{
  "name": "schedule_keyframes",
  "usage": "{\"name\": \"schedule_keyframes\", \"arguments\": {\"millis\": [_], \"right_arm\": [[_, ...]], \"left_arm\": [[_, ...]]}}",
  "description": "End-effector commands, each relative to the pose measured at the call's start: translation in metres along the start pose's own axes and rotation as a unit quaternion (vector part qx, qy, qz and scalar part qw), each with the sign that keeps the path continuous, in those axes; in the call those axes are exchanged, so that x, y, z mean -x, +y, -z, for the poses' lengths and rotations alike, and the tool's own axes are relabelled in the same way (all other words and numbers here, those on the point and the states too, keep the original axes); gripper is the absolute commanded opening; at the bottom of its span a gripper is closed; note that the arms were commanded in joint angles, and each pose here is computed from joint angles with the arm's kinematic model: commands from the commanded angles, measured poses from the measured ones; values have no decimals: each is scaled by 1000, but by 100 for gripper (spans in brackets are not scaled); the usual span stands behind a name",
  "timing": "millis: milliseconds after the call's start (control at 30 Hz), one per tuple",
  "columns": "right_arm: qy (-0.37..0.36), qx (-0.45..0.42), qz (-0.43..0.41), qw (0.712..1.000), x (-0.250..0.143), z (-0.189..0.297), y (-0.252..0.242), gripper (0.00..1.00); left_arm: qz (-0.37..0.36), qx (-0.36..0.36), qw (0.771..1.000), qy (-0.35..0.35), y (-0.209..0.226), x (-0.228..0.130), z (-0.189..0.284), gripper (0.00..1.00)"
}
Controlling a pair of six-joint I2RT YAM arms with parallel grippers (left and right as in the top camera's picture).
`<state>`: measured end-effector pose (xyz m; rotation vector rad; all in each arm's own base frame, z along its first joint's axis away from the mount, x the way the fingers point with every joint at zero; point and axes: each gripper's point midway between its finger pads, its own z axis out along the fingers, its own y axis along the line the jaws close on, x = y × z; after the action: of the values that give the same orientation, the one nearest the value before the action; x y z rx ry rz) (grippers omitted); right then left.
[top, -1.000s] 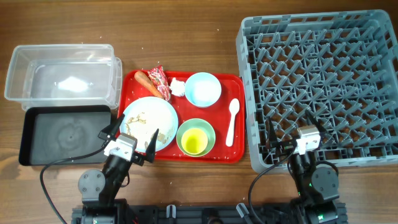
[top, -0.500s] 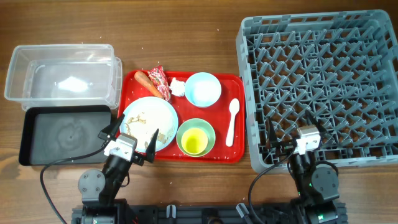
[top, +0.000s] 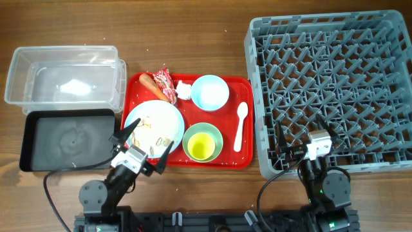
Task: Sort waste into correct bins and load items into the dishwasher rack
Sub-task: 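Move both grippers forward toward the red tray and dish rack, then grasp the yellow cup with the left gripper and lift it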
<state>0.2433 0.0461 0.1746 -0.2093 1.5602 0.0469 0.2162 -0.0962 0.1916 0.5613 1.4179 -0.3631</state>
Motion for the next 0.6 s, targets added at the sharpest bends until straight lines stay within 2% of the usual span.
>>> {"name": "schedule_keyframes", "arguments": {"millis": [0,100,200,300,400,567], "right_arm": [[-26,41,-2,999,12,1,14,100],[-65,115,-2,991,31,7,39,100],[-79,128,-79,985,59,14,38,100],[-59,132,-127,981,81,19,36,100],[0,132,-134,982,105,19,34,100],[162,127,-135,969,146,-1,31,100]], "left_arm": [[12,-27,999,-22,-9,10,1,100],[45,-27,997,-49,-7,31,2,100],[51,-27,997,-57,-2,68,1,100],[90,-28,995,-21,12,104,-13,100],[158,-36,985,63,33,124,-42,100],[279,-79,934,211,56,134,-99,100]]}}
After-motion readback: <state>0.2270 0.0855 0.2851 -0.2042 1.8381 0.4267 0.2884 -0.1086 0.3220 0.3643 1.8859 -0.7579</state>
